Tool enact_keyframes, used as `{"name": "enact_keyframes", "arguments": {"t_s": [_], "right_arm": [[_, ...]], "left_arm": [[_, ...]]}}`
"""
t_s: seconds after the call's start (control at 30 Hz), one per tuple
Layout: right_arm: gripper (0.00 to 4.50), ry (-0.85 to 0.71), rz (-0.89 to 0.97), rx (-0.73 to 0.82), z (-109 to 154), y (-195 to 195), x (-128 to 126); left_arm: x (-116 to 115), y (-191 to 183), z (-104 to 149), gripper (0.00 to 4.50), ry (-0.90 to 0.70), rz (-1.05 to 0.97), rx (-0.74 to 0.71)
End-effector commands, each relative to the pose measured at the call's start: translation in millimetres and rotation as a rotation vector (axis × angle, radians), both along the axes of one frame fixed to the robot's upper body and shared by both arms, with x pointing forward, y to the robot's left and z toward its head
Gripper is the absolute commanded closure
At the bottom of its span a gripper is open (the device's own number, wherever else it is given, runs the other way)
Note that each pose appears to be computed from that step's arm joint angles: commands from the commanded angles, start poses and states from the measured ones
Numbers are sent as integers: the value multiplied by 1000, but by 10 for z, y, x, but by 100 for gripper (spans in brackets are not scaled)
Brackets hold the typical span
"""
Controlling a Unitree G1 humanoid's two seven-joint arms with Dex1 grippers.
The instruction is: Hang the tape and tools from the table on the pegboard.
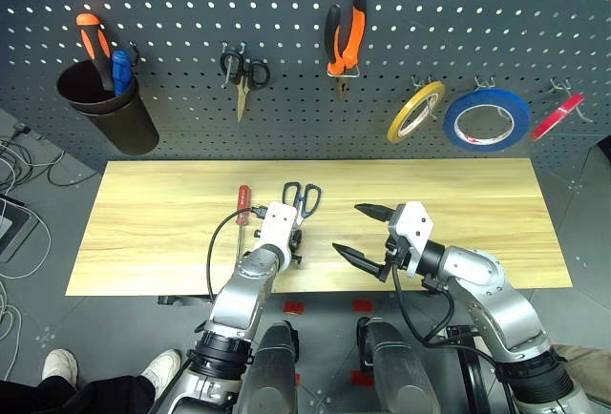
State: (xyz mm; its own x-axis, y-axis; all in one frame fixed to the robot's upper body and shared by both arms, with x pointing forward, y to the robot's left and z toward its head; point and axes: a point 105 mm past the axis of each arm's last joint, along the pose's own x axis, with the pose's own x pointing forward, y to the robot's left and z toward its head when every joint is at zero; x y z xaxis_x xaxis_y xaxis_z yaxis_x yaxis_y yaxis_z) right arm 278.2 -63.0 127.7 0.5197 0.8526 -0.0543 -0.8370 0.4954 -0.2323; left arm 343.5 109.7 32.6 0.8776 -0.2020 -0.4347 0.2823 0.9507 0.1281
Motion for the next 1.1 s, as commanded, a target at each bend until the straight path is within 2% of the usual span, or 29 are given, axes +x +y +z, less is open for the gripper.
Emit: {"name": "enact_keyframes", "arguments": {"t_s": [0.03,0.17,0.37,0.5,0.9,1.1], "right_arm": [[0,-23,11,10,59,29,-28],[0,-22,6,12,48,26,-1],[0,-43,-3,13,78,-1,51],[0,-59,-23,52,183,-17,41],[0,-94,-171,261,671,-178,31],[0,-123,-190,296,792,-183,51]], "left_arm": [[-36,6,-90,383,37,-2,7],[-13,46,-63,394,27,5,14],[-64,87,145,394,-110,-132,142],[-146,238,312,394,-179,-126,156],[-526,218,1011,394,-547,-231,190],[-635,239,1210,394,-678,-236,236]]}}
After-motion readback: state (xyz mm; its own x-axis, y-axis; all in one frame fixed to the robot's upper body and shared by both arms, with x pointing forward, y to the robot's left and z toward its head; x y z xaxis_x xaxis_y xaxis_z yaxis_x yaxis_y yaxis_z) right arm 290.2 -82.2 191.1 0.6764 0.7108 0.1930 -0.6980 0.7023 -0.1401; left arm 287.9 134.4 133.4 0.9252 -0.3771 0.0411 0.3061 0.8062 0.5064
